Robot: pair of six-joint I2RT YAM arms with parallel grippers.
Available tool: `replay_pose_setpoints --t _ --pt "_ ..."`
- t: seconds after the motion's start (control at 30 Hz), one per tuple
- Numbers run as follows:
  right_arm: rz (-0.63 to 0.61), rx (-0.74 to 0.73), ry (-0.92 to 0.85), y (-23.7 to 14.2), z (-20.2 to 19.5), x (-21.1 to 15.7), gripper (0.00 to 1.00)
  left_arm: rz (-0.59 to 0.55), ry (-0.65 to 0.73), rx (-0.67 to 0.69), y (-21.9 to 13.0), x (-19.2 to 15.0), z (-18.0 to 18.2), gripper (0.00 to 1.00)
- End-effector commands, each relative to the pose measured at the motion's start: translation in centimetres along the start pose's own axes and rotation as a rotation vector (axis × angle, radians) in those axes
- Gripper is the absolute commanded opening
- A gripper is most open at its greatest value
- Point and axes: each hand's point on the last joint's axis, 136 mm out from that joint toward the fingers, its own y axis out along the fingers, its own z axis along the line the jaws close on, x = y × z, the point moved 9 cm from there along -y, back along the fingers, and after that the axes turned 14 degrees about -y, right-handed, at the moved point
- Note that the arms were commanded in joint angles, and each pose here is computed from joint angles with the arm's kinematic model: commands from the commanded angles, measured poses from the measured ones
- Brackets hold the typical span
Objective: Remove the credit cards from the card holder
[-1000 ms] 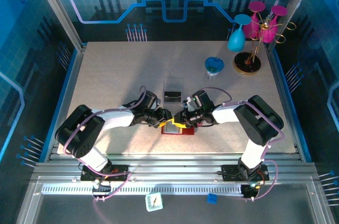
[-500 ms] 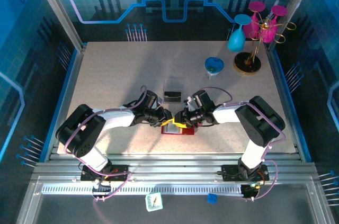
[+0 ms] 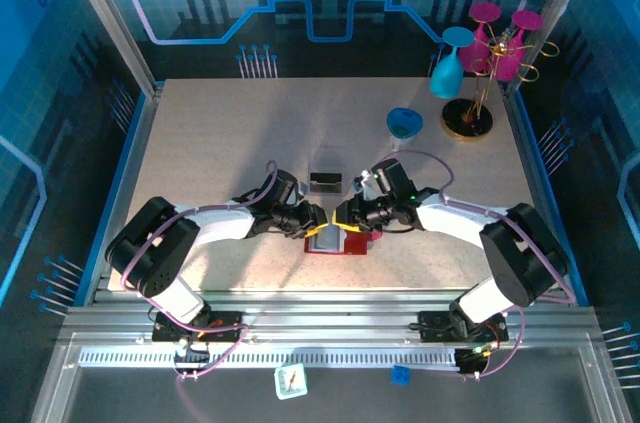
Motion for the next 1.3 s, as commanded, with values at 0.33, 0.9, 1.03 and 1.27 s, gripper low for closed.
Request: replay_pose_setpoints --t 0.33,0.9,1.03,1.27 --pt "-0.085 -0.171 0.038 -6.3 -2.7 0.2 0.33 0.078 0.066 -0.035 0.7 -1.3 -3.2 0.33" --pt "-0.166 -0.162 0.061 -9.8 -3.0 -0.3 0.33 0.163 0.115 0.016 5.2 -2.5 -5.0 0.48" --pt "-0.174 -0.155 0.064 -10.0 -2.9 -0.3 0.33 0.173 0.115 0.031 6.1 -2.6 -4.8 0.52" --pt "-0.179 -0.153 0.064 -10.2 -2.9 -0.4 0.33 0.186 0.104 0.055 7.2 -2.6 -4.3 0.56"
